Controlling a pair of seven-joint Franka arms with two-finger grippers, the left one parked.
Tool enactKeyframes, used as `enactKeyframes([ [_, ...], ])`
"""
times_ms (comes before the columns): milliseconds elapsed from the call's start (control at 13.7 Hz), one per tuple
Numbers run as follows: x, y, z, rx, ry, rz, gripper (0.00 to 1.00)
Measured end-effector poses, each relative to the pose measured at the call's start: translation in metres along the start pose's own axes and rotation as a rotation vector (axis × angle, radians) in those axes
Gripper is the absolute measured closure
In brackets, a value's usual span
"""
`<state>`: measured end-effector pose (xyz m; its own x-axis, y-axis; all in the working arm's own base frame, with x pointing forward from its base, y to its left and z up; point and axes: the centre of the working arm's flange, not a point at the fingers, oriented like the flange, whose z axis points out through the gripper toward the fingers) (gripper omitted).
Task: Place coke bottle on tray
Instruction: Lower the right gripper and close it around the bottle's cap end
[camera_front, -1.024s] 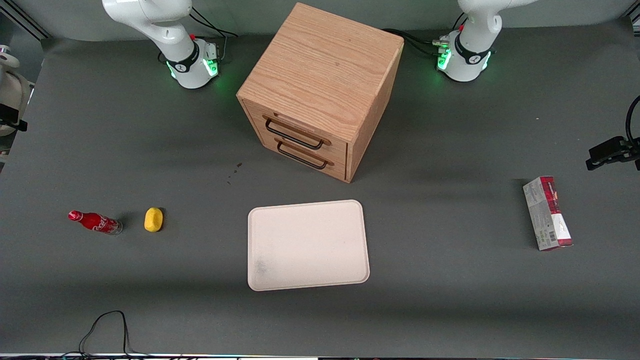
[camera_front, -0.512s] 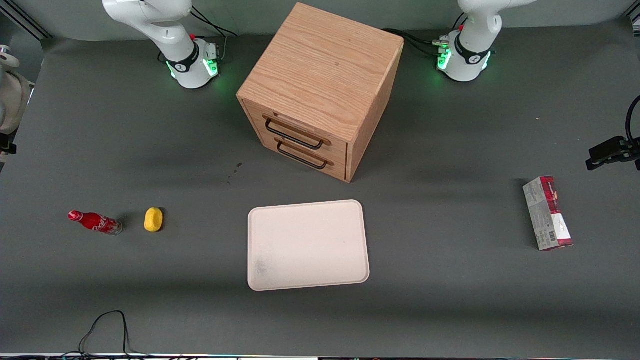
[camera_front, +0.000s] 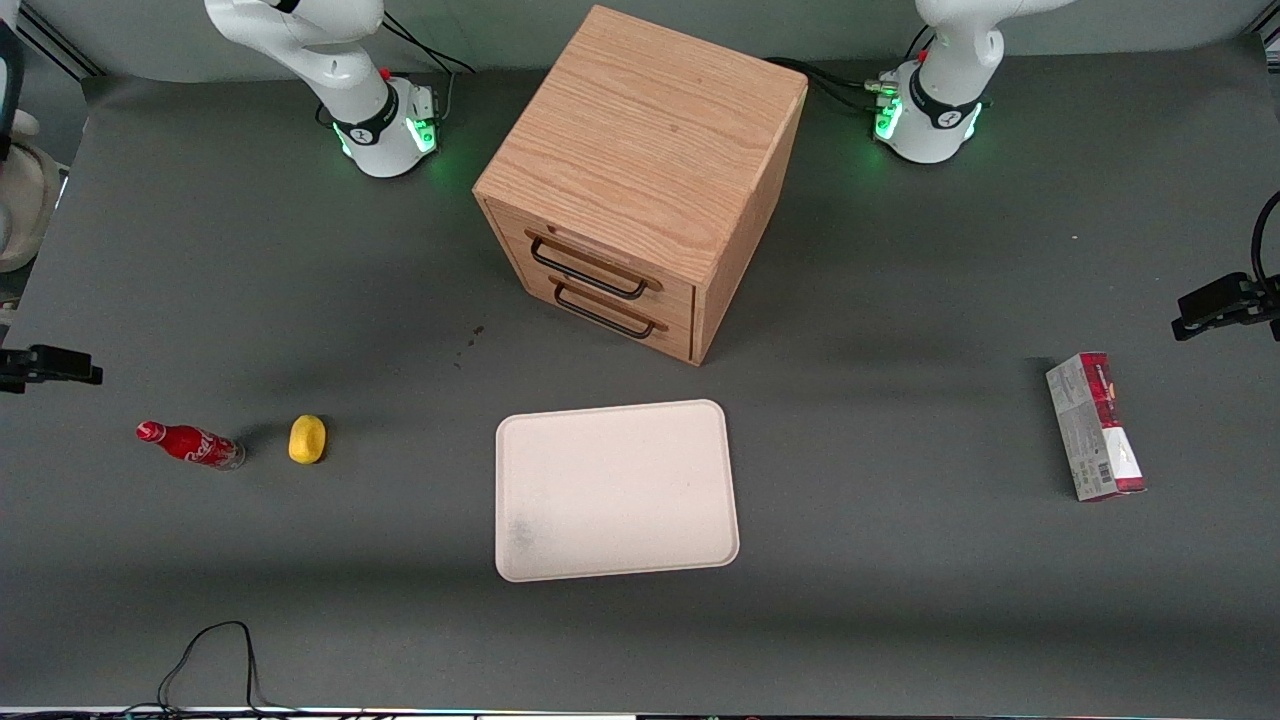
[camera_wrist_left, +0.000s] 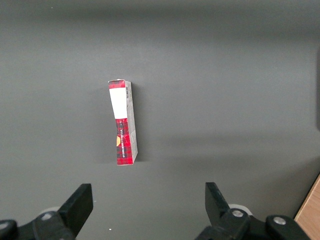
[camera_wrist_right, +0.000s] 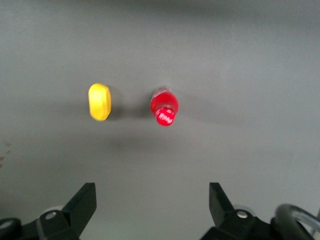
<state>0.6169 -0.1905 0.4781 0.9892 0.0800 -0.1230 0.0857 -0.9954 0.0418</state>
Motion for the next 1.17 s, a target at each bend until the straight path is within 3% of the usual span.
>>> enactKeyframes([
  [220, 0.017, 0.003, 0.039, -0.022, 0.029, 0.001, 0.00],
  [512, 0.032, 0.003, 0.098, -0.002, 0.068, 0.023, 0.00],
  [1171, 0.023, 0.004, 0.140, -0.012, 0.083, 0.032, 0.03],
])
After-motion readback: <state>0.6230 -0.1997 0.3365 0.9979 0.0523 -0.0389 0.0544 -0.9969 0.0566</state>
